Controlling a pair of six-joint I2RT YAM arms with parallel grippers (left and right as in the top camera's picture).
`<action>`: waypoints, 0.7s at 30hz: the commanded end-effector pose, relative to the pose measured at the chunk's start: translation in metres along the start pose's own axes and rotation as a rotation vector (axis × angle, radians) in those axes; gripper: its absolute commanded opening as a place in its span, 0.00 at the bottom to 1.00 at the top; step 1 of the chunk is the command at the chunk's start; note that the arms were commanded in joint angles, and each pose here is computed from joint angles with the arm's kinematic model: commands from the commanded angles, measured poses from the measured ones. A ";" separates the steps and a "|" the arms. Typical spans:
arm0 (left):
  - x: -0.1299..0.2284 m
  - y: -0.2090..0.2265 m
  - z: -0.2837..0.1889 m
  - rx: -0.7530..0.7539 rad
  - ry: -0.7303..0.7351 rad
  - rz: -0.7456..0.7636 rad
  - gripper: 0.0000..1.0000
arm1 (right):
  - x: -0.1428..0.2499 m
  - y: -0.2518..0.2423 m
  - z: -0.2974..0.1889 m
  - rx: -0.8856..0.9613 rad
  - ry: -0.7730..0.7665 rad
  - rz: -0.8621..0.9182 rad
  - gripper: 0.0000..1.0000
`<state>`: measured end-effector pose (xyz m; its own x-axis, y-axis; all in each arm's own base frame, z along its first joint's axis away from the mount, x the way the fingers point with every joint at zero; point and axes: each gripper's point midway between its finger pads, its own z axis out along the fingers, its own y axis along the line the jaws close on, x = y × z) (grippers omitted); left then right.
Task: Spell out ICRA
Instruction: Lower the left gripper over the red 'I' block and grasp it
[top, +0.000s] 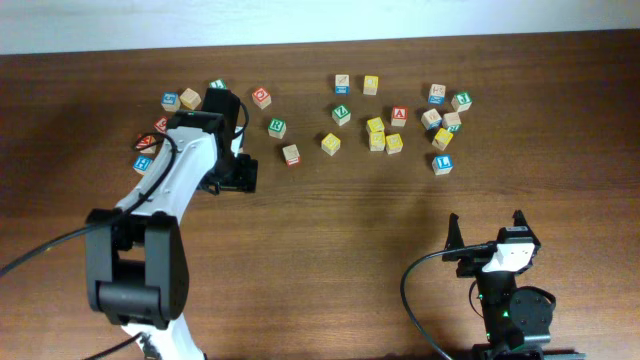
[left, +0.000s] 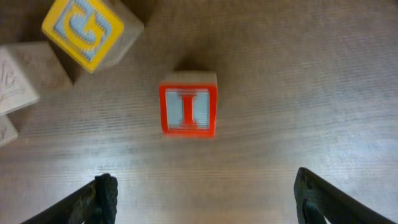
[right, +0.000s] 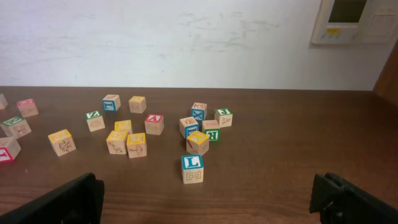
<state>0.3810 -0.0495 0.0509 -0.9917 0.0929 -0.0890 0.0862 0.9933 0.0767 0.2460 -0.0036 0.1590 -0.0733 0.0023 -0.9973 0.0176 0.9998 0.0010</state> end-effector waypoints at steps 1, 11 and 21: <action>-0.002 0.000 0.021 -0.020 0.016 -0.002 0.82 | 0.003 -0.003 0.000 0.015 0.004 0.011 0.98; -0.013 -0.003 0.047 -0.020 0.009 -0.002 0.71 | 0.003 -0.003 0.000 0.015 0.005 0.011 0.98; -0.022 -0.003 0.046 -0.017 -0.030 -0.006 0.64 | 0.003 -0.003 0.000 0.015 0.004 0.011 0.98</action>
<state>0.4143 -0.0544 0.0166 -0.9833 0.0915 -0.1576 0.0805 0.9939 0.0751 0.2460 -0.0036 0.1590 -0.0733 0.0019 -0.9973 0.0176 0.9998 0.0006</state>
